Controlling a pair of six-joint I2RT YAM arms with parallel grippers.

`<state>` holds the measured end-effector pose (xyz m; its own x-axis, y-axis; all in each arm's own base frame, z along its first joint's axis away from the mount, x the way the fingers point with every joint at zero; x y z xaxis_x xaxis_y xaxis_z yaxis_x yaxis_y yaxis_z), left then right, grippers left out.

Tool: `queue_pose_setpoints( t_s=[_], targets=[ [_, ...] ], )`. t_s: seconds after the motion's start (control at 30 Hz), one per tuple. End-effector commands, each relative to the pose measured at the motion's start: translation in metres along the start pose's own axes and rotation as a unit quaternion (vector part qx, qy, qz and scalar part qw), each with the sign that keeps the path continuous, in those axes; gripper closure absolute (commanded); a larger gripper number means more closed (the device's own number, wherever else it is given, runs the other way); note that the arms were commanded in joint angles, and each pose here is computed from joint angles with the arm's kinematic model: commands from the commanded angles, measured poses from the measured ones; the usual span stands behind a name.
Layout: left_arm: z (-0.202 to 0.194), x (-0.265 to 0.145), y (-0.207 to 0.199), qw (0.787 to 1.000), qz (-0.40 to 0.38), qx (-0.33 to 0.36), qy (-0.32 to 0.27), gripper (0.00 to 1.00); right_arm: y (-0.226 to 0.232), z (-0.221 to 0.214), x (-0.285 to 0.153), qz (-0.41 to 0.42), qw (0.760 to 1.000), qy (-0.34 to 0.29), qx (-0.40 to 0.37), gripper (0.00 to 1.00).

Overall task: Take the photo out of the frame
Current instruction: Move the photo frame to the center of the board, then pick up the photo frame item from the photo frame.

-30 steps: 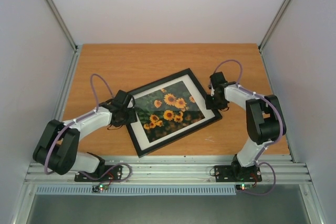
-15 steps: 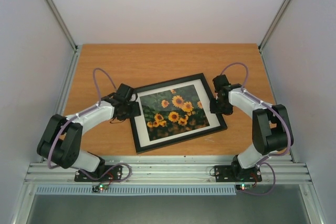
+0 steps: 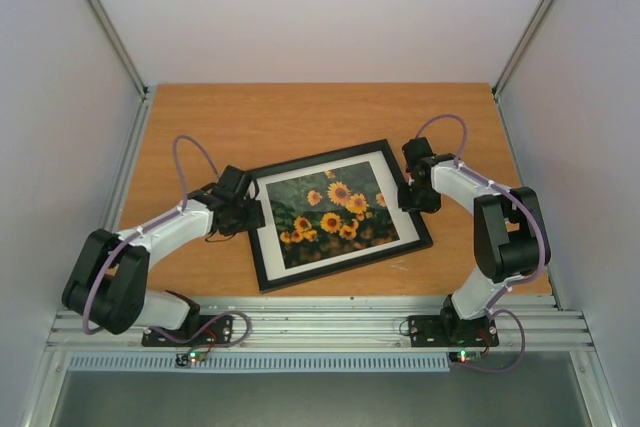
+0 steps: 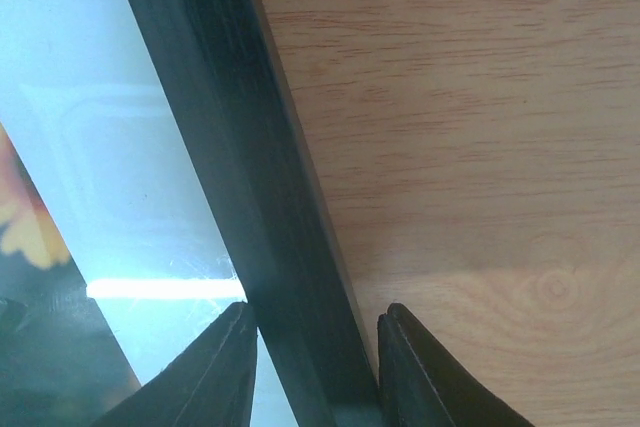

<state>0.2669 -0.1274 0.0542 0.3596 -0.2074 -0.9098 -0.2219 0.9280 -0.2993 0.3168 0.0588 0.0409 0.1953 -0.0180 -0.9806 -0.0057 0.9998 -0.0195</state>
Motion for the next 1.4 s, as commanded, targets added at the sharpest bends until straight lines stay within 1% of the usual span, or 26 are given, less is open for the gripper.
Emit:
queue_pose_setpoints(
  t_s=[0.0, 0.1, 0.2, 0.33, 0.57, 0.7, 0.83, 0.87, 0.93, 0.97, 1.17, 1.27, 1.37],
  targets=[
    [-0.005, 0.007, 0.000, 1.000, -0.002, 0.009, 0.010, 0.37, 0.000, 0.012, 0.007, -0.004, 1.000, -0.011, -0.002, 0.68],
    [-0.006, 0.010, 0.000, 1.000, -0.001, 0.011, 0.012, 0.40, -0.001, 0.013, 0.007, -0.007, 1.000, -0.012, -0.004, 0.70],
    [-0.008, 0.016, 0.004, 1.000, 0.006, 0.010, 0.019, 0.41, -0.003, 0.014, 0.010, -0.013, 1.000, -0.009, -0.006, 0.70],
    [-0.012, 0.023, 0.006, 0.999, 0.010, 0.011, 0.030, 0.47, -0.003, 0.016, 0.012, -0.014, 1.000, -0.009, -0.009, 0.68],
    [-0.011, 0.022, 0.008, 0.999, 0.020, 0.017, 0.030, 0.57, -0.003, 0.019, 0.019, -0.018, 1.000, -0.006, -0.015, 0.66],
    [-0.010, 0.023, 0.008, 0.999, 0.024, 0.021, 0.033, 0.58, -0.003, 0.020, 0.020, -0.019, 1.000, -0.008, -0.017, 0.66],
    [-0.007, 0.025, 0.005, 0.999, 0.024, 0.024, 0.033, 0.62, -0.003, 0.021, 0.018, -0.019, 1.000, -0.014, -0.017, 0.73],
    [-0.006, 0.027, 0.003, 0.999, 0.020, 0.024, 0.034, 0.65, -0.003, 0.021, 0.018, -0.019, 1.000, -0.013, -0.017, 0.77],
    [-0.004, 0.030, -0.002, 0.999, 0.013, 0.027, 0.037, 0.71, -0.004, 0.021, 0.019, -0.023, 1.000, -0.011, -0.018, 0.87],
    [-0.003, 0.031, -0.004, 0.999, 0.010, 0.028, 0.039, 0.75, -0.005, 0.020, 0.019, -0.025, 0.999, -0.011, -0.018, 0.89],
    [0.007, 0.021, -0.022, 0.999, -0.005, 0.042, 0.024, 0.87, -0.012, 0.022, 0.003, -0.041, 0.999, -0.028, -0.014, 0.91],
    [0.013, 0.011, -0.030, 0.999, -0.005, 0.053, 0.013, 0.90, -0.016, 0.022, -0.006, -0.050, 0.998, -0.037, -0.011, 0.92],
    [0.018, 0.003, -0.034, 0.998, -0.005, 0.056, 0.001, 0.91, -0.019, 0.021, -0.010, -0.060, 0.997, -0.040, -0.007, 0.94]
  ],
)
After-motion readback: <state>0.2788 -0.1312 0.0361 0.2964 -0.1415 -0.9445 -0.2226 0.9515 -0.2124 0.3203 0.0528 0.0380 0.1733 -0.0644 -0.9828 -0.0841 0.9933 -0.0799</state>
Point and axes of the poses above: each gripper's point midway between its finger pads, its own x axis out along the fingers, its own y axis along the line the jaws close on, z = x × y, the point moved 1 cm from there along -x, back along the fingers, and after that the axes turned 4 degrees about -x, right-handed, at the moved point
